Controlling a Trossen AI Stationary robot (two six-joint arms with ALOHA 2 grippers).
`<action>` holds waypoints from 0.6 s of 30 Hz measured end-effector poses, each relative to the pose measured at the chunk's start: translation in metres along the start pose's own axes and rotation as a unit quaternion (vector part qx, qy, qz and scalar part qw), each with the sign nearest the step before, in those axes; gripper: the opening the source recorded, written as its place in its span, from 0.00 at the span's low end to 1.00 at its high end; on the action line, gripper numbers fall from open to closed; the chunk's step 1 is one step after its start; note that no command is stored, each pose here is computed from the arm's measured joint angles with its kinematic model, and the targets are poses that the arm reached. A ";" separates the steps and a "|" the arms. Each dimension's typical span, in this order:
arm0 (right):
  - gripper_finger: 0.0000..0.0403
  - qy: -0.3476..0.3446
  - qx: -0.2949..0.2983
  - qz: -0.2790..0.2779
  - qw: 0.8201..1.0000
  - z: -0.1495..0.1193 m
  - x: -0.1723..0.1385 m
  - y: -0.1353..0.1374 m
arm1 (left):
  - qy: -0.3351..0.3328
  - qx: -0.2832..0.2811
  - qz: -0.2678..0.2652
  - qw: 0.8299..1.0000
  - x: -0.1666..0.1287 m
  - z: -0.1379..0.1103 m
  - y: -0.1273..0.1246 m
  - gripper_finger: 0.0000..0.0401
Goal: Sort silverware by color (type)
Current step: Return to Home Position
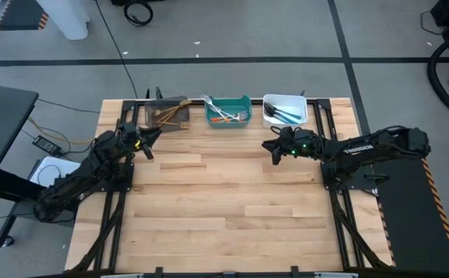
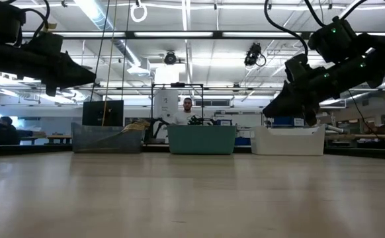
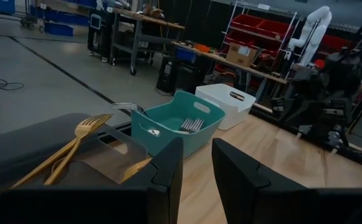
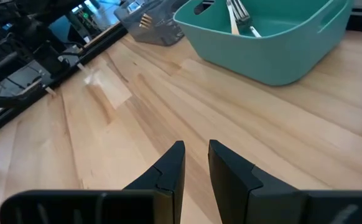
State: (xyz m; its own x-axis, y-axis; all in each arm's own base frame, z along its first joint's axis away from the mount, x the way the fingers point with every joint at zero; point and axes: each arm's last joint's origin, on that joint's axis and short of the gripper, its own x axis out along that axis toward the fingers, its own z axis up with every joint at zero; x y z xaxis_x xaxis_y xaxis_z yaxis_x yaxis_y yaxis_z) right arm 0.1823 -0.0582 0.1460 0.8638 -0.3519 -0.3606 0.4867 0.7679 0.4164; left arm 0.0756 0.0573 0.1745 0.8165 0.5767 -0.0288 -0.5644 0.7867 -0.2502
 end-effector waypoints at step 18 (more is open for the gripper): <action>0.20 0.000 0.000 0.000 1.000 0.000 0.000 0.000 | -0.007 0.001 -0.002 1.000 0.000 0.001 0.000 0.23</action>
State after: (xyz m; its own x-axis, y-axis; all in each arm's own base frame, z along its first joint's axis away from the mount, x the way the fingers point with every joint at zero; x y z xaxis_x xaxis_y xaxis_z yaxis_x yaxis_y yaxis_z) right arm 0.1823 -0.0582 0.1460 0.8637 -0.3518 -0.3610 0.4868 0.7680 0.4162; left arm 0.0756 0.0573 0.1760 0.8165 0.5772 -0.0149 -0.5621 0.7888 -0.2489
